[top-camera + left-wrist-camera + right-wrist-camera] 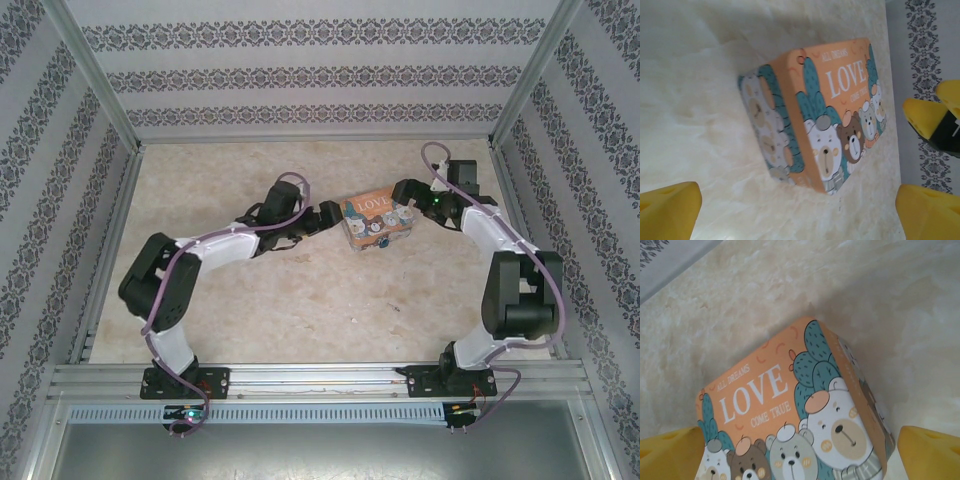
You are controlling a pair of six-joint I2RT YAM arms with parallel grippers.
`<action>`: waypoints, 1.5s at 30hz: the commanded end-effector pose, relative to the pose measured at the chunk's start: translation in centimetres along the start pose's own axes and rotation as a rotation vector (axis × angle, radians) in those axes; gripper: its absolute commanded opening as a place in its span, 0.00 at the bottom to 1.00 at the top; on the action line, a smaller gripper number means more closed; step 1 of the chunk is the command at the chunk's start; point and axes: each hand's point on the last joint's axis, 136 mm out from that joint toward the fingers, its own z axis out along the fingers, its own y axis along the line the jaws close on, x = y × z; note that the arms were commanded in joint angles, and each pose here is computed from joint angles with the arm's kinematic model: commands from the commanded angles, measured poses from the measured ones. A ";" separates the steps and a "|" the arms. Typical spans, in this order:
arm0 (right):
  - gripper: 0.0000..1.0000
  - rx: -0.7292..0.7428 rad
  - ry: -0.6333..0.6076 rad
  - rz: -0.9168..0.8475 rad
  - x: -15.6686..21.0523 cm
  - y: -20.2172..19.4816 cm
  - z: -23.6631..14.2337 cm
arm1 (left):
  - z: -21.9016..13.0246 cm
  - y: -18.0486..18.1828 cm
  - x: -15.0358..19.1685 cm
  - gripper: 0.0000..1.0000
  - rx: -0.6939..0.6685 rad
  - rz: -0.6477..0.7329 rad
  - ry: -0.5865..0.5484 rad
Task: Unlock the padlock with the key
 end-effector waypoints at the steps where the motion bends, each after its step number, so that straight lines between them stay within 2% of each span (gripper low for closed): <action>1: 0.98 -0.009 0.025 -0.012 -0.6 -0.1 0.6 | 1.7 -1.2 1.3 1.00 0.017 -0.043 0.079; 12: 0.98 -0.053 0.105 -0.006 -0.3 -0.2 3.0 | 6.5 -2.3 3.2 1.00 0.058 -0.095 0.200; 19: 0.98 -0.115 0.149 0.008 0.7 0.5 3.5 | 7.6 -2.9 3.4 0.99 0.081 -0.095 0.232; 23: 0.96 -0.161 0.169 0.011 1.2 1.2 3.2 | 7.8 -3.2 3.3 0.94 0.085 -0.077 0.238; 32: 0.93 -0.212 0.198 0.030 2.9 2.6 2.4 | 7.2 -3.2 2.5 0.91 0.089 -0.071 0.219; 45: 0.90 -0.264 0.261 -0.007 8.2 6.7 1.4 | 3.1 -2.4 1.2 0.88 0.097 -0.079 0.162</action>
